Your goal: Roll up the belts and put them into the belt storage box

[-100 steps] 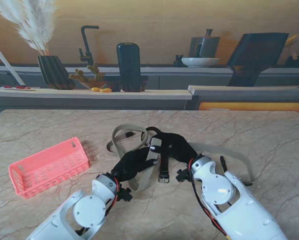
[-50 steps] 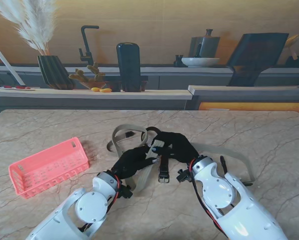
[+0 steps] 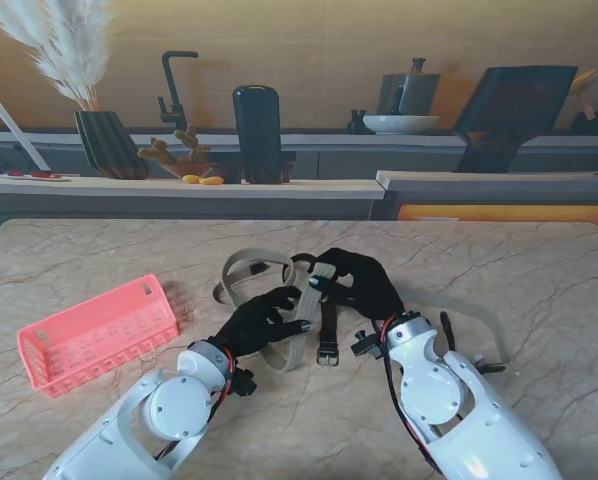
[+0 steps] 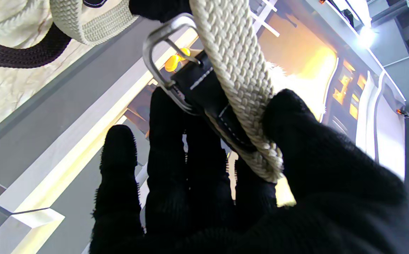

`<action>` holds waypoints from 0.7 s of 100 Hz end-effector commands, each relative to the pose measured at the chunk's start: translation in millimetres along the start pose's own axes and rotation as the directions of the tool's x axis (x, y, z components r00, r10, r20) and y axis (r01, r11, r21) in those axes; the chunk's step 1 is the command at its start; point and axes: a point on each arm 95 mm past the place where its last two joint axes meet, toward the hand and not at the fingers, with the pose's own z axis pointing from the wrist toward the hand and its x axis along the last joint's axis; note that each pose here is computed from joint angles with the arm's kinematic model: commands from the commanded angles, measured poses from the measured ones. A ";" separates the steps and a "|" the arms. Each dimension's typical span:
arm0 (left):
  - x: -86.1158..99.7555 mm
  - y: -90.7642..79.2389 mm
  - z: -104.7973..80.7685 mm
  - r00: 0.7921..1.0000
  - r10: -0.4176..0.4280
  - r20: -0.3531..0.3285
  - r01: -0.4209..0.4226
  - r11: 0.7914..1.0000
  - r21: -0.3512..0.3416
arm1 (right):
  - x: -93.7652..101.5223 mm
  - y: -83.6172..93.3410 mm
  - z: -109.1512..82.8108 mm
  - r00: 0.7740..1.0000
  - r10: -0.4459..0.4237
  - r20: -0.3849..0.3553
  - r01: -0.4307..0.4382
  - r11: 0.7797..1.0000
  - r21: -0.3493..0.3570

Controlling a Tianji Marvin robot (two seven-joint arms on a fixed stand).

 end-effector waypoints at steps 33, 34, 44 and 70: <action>9.7 9.2 -6.9 0.965 -0.237 -0.114 0.235 0.972 -0.032 | 10.3 -11.7 -0.1 0.985 0.174 0.004 -0.174 0.983 0.053; 10.0 9.6 -7.0 0.963 -0.241 -0.116 0.239 0.970 -0.034 | 10.3 -12.0 0.2 0.985 0.174 0.004 -0.174 0.983 0.054; 12.9 13.3 -7.3 0.949 -0.288 -0.131 0.283 0.958 -0.052 | 10.1 -15.2 2.7 0.985 0.174 0.007 -0.174 0.983 0.063; 21.1 22.5 -9.2 0.882 -0.453 -0.126 0.450 0.891 -0.054 | 7.6 -26.9 8.5 0.976 0.215 0.040 -0.217 0.972 0.094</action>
